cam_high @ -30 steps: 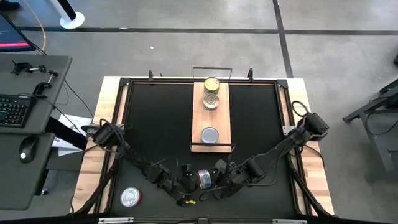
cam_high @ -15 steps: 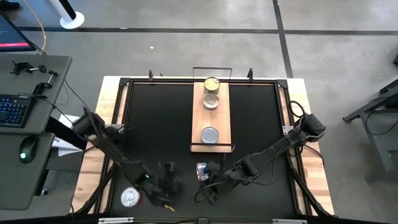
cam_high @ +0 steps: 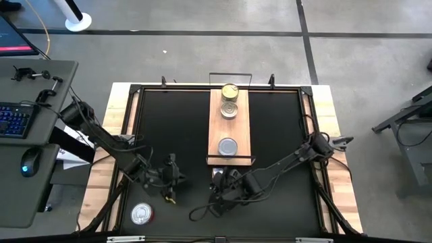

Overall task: Stack canned seafood by type on shelf
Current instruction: Stack the blue-pink tuna can on top of the other blue-pink tuna can on the shelf

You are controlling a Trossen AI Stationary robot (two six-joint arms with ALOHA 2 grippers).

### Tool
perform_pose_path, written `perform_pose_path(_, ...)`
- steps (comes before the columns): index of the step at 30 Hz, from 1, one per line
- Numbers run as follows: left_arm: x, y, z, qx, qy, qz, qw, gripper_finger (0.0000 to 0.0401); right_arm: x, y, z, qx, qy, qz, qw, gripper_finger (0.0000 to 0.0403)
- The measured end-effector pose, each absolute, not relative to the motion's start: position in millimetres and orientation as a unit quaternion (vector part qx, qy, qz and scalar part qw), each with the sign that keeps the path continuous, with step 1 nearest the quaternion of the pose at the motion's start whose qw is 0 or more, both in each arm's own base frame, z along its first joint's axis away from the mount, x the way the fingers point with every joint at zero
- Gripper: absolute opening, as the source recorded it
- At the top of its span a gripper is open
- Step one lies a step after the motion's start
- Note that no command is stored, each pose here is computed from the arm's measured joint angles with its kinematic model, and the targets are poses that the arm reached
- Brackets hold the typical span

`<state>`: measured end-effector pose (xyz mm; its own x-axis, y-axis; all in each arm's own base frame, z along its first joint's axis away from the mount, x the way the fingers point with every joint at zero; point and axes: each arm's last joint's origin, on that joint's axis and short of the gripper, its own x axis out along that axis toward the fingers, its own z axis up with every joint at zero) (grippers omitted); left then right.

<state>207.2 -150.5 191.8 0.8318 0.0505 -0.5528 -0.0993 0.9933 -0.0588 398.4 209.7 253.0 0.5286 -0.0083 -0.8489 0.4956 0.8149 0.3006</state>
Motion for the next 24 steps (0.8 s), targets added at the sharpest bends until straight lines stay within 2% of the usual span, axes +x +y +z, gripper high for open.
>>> perform_pose_path(3, 206, -150, 188, -0.054, 0.277, 0.033, 0.959, 0.0000, 401, 208, 248, 0.267, 0.456, -0.174, 0.831, 0.0076)
perform_pose_path(11, 203, -149, 182, -0.057, 0.291, 0.008, 0.955, 0.0000, 404, 197, 247, 0.301, 0.399, -0.266, 0.824, 0.0249)
perform_pose_path(14, 204, -150, 182, -0.052, 0.293, -0.003, 0.955, 0.0000, 405, 193, 238, 0.313, 0.407, -0.293, 0.807, 0.0301)
perform_pose_path(17, 204, -150, 182, -0.051, 0.293, -0.004, 0.955, 0.0000, 408, 182, 231, 0.344, 0.404, -0.334, 0.779, 0.0328)
perform_pose_path(24, 204, -150, 182, -0.052, 0.292, -0.005, 0.955, 0.0000, 412, 165, 223, 0.370, 0.402, -0.384, 0.745, 0.0335)
